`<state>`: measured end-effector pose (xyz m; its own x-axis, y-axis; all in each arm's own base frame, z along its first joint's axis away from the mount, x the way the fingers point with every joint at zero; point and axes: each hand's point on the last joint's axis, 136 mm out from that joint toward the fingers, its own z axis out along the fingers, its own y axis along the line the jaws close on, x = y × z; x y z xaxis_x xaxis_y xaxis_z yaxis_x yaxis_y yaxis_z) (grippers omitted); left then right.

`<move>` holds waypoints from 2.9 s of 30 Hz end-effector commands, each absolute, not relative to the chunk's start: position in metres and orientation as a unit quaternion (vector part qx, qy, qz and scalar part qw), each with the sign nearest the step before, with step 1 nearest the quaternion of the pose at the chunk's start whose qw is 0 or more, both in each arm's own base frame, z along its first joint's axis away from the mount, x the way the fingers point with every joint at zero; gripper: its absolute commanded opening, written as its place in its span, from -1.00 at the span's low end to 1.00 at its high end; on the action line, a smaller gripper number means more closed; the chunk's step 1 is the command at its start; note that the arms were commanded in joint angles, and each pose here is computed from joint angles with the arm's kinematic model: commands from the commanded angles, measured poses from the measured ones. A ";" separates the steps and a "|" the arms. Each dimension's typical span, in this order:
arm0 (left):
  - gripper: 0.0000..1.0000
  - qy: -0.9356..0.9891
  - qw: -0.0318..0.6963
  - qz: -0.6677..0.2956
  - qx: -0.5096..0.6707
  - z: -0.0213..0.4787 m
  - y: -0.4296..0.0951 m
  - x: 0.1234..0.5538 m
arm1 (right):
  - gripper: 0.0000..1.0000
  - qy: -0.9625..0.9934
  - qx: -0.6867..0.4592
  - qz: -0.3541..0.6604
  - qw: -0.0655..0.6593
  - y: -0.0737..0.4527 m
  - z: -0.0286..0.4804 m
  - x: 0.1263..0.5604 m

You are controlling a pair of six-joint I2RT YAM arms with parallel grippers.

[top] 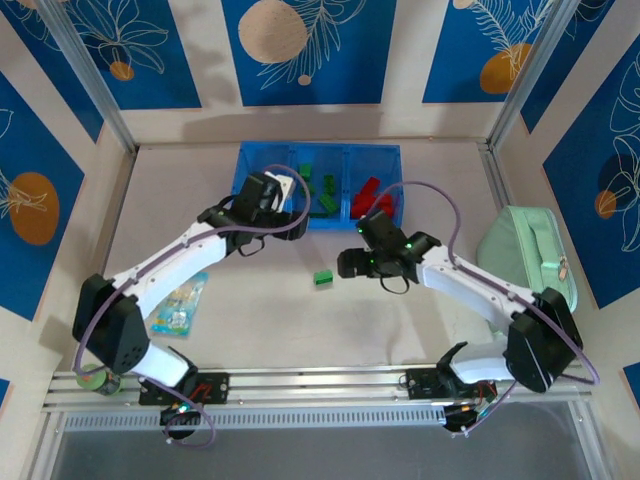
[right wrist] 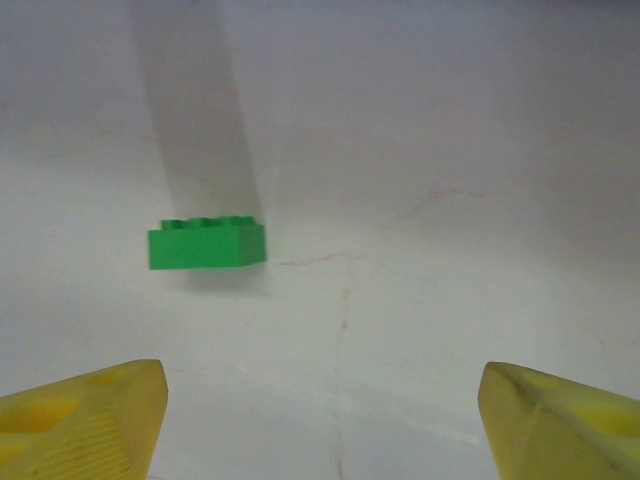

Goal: Sort the legos into containers by color
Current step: Pick up the lego from the center of the table, then place the lego in the container.

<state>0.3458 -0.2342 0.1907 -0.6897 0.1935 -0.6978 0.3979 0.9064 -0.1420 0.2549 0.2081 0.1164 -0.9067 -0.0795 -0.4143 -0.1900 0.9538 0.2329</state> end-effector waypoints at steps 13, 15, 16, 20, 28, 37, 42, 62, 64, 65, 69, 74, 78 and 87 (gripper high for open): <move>0.54 0.920 0.354 -0.132 0.101 0.143 -0.177 0.283 | 0.68 0.981 -0.154 0.033 0.115 0.270 0.067 0.255; 0.54 0.923 0.349 -0.132 0.097 0.137 -0.173 0.277 | 0.68 0.982 -0.157 0.026 0.105 0.275 0.059 0.255; 0.54 0.923 0.349 -0.133 0.095 0.136 -0.171 0.275 | 0.67 0.982 -0.156 0.022 0.101 0.276 0.056 0.255; 0.54 0.924 0.347 -0.132 0.088 0.130 -0.165 0.268 | 0.67 0.984 -0.156 0.017 0.089 0.281 0.045 0.256; 0.54 0.927 0.344 -0.126 0.081 0.120 -0.157 0.261 | 0.55 0.984 -0.160 0.005 0.077 0.287 0.032 0.257; 0.53 0.927 0.347 -0.122 0.072 0.116 -0.152 0.258 | 0.09 0.983 -0.159 -0.007 0.086 0.289 0.033 0.263; 0.51 0.924 0.356 -0.125 0.065 0.116 -0.148 0.255 | -0.16 0.981 -0.162 -0.010 0.104 0.290 0.047 0.267; 0.48 0.920 0.352 -0.162 0.052 0.110 -0.140 0.227 | -0.16 0.965 -0.132 0.055 0.218 0.299 0.148 0.396; 0.47 0.920 0.352 -0.162 0.053 0.109 -0.140 0.226 | -0.16 0.965 -0.122 0.064 0.223 0.297 0.153 0.411; 0.47 0.921 0.351 -0.161 0.054 0.109 -0.139 0.226 | -0.16 0.965 -0.118 0.068 0.223 0.296 0.152 0.418; 0.47 0.920 0.354 -0.158 0.053 0.110 -0.138 0.225 | -0.17 0.964 -0.108 0.072 0.230 0.295 0.156 0.446; 0.47 0.920 0.357 -0.157 0.052 0.112 -0.136 0.224 | -0.15 0.963 -0.100 0.074 0.237 0.295 0.158 0.477; 0.47 0.919 0.359 -0.156 0.051 0.114 -0.135 0.224 | -0.14 0.963 -0.092 0.084 0.238 0.297 0.155 0.495; 0.51 0.916 0.376 -0.137 0.044 0.122 -0.128 0.230 | 0.99 0.957 -0.079 0.074 0.269 0.292 0.179 0.500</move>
